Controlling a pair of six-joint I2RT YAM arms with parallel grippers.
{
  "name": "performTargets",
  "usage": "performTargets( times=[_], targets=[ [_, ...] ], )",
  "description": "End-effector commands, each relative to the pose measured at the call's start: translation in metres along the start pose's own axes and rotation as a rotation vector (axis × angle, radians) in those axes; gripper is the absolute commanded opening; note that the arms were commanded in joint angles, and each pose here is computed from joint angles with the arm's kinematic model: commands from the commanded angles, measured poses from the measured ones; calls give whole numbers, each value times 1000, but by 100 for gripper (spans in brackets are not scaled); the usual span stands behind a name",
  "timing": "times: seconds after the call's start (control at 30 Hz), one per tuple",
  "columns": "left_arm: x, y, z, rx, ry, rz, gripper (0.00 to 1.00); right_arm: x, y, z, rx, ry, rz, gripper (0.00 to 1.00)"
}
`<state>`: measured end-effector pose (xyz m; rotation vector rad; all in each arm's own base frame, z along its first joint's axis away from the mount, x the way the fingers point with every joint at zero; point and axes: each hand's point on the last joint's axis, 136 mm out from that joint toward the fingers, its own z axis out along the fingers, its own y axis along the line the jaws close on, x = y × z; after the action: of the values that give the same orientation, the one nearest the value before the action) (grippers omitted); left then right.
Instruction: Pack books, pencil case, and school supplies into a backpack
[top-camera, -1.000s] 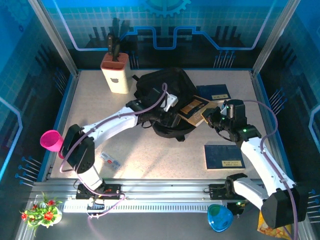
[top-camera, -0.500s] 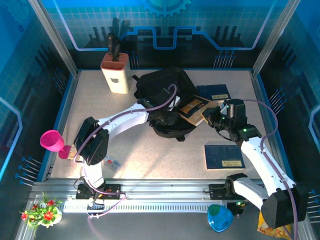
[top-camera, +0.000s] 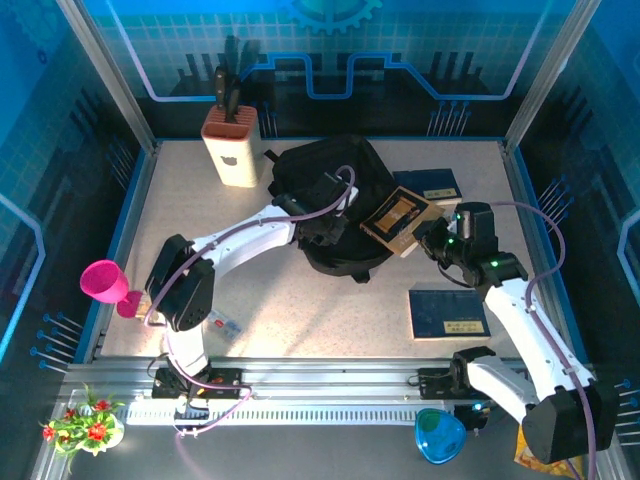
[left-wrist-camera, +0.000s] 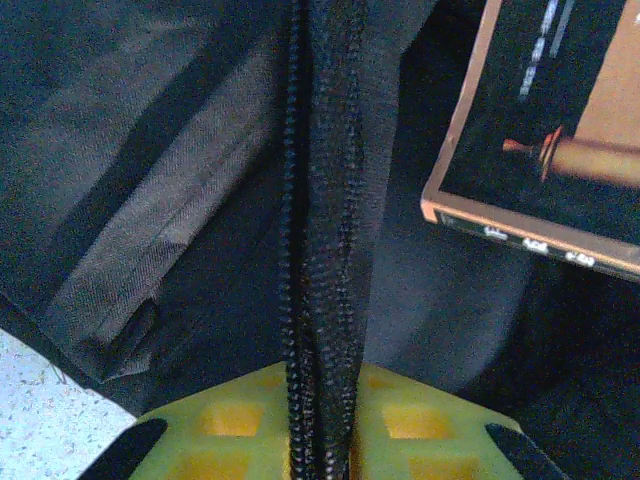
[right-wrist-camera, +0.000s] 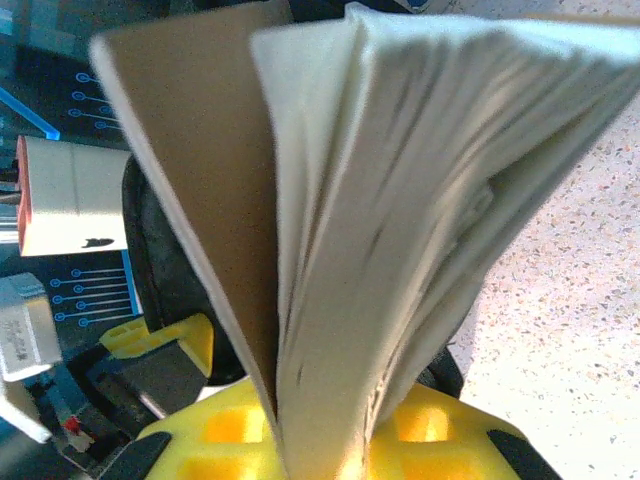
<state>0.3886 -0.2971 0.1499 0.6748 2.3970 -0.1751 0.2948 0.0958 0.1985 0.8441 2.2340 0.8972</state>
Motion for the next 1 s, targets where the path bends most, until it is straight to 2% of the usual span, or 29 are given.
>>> performTargets(
  times=[0.0,0.13,0.37,0.53,0.77,0.97],
  targets=[
    [-22,1,-7,2,-41,1,12,-7,18,-10,-66,-30,-17,7],
    [-49,2,-30,4,-133,-1,6,-3,20,-14,-76,-16,1,7],
    [-113,5,-85,12,-424,-23,1,13,48,-7,-184,79,57,7],
    [-140,4,-110,27,-566,-37,0,18,67,5,-224,136,111,8],
    [-145,-4,-122,68,-620,-25,0,8,84,29,-261,167,211,8],
    [-139,-14,-125,124,-625,-13,0,-12,128,39,-437,154,233,8]
  ],
)
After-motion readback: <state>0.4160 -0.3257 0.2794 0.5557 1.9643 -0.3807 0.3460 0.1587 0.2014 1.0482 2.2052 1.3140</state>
